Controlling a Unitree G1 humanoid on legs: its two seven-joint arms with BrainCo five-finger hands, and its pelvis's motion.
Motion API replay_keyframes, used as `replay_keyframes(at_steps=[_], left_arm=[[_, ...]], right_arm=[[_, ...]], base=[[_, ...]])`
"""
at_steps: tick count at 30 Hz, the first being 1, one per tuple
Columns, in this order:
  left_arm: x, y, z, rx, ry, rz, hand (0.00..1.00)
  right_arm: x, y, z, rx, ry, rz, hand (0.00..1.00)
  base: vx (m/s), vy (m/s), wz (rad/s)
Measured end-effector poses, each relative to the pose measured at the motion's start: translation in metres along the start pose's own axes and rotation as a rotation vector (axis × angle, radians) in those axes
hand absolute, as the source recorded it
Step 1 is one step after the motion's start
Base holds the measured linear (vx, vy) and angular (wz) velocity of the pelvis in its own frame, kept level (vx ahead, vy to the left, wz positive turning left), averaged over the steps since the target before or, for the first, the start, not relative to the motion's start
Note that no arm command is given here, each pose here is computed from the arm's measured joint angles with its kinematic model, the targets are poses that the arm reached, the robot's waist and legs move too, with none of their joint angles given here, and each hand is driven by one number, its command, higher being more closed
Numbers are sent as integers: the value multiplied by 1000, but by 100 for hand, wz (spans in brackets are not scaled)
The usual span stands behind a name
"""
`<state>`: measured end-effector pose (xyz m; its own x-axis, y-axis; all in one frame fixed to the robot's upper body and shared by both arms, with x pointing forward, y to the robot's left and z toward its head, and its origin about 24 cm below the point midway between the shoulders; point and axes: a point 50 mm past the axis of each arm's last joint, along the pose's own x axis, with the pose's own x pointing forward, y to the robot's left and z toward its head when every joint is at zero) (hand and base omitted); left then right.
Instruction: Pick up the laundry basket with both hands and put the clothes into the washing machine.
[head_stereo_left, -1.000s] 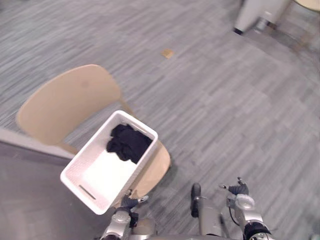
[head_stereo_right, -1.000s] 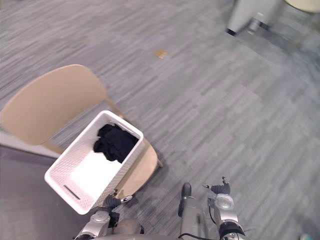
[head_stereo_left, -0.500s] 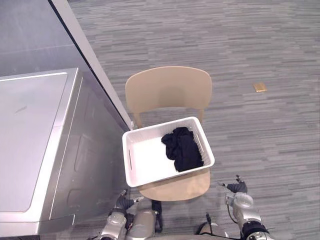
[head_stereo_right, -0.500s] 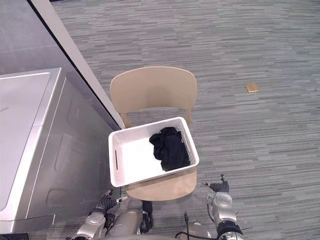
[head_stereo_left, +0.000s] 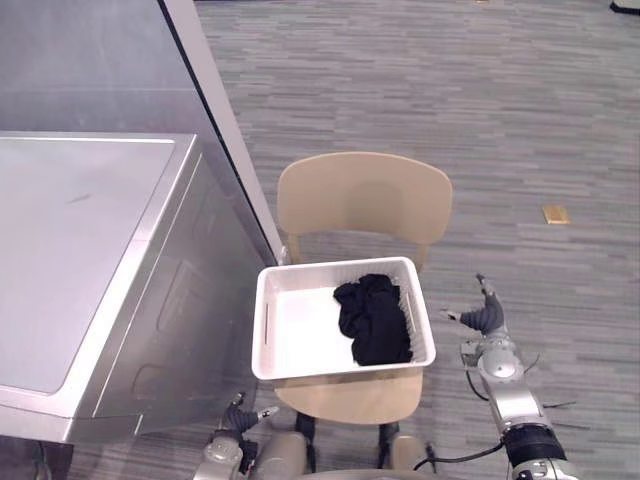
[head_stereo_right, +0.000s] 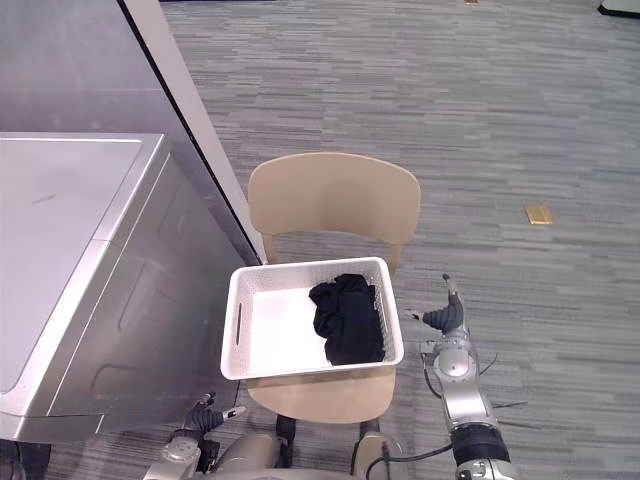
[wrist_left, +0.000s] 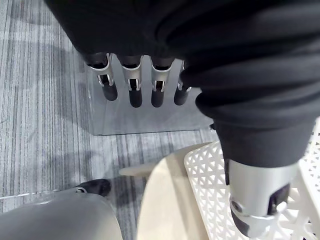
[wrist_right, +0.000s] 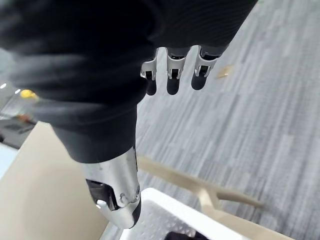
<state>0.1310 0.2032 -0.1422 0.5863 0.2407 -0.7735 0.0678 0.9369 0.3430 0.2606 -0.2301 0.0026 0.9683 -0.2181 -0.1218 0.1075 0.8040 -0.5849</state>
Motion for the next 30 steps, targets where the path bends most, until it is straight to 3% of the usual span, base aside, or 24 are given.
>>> replay_keyframes(at_steps=[6, 11, 21, 30], left_arm=[[0, 3, -3, 7, 2, 6, 0], [1, 5, 3, 6, -18, 10, 0], [11, 28, 31, -107, -81, 110, 0], [16, 28, 115, -236, -318, 122, 0]], right_arm=[[-1, 27, 10, -182, -99, 245, 0], [20, 39, 17, -312, -109, 351, 0], [71, 2, 47, -452, -85, 183, 0], [92, -9, 88, -494, -137, 39, 0]], base=[[21, 8, 34], [-97, 12, 60], [-228, -11, 30], [-52, -62, 4]])
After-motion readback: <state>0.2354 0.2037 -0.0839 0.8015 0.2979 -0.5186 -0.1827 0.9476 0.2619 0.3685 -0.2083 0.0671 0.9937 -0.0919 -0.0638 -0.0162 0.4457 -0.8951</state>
